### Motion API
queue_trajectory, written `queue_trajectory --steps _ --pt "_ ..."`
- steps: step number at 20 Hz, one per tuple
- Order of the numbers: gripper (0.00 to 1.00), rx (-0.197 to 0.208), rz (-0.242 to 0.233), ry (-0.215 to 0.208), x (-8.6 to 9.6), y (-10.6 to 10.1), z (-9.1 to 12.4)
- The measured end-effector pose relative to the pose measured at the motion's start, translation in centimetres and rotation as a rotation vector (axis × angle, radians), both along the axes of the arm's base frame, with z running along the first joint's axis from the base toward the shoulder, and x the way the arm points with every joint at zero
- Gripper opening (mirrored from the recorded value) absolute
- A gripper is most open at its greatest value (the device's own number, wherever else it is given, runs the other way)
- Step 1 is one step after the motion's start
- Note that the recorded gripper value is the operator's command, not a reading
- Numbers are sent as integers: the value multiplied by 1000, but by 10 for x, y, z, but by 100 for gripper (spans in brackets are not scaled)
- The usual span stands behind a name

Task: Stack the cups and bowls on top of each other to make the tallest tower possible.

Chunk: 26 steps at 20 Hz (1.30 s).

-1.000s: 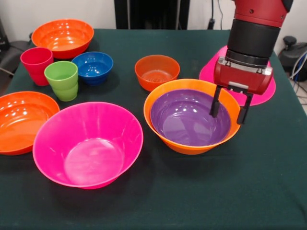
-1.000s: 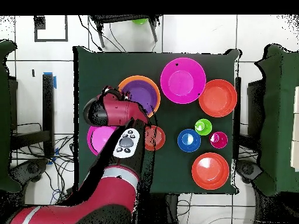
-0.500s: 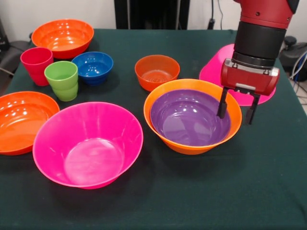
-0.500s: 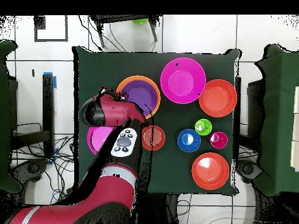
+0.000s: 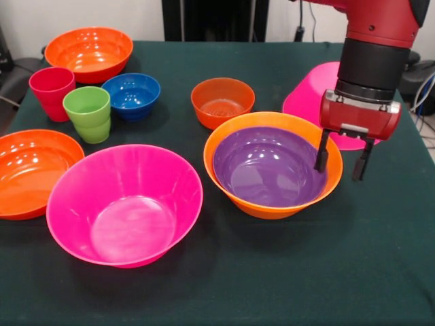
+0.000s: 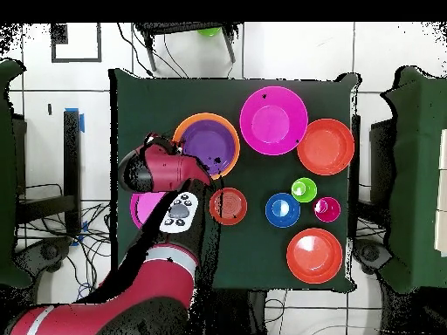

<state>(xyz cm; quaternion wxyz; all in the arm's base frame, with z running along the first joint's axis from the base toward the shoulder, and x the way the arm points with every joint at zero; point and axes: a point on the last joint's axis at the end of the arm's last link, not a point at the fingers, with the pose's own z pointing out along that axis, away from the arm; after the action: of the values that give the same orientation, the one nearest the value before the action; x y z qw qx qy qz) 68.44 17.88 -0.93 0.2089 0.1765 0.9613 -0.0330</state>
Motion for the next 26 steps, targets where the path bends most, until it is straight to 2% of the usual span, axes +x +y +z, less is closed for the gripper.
queue_trajectory --steps 7,12,18,19,26 --pt "100 -6 17 -8 -7 6 -16" --pt "100 -9 22 -33 -5 6 -17" --pt "100 -15 24 -33 -6 6 -17" --pt "0 -18 25 -32 -6 5 -18" --pt "0 -28 26 -39 -5 3 -13"
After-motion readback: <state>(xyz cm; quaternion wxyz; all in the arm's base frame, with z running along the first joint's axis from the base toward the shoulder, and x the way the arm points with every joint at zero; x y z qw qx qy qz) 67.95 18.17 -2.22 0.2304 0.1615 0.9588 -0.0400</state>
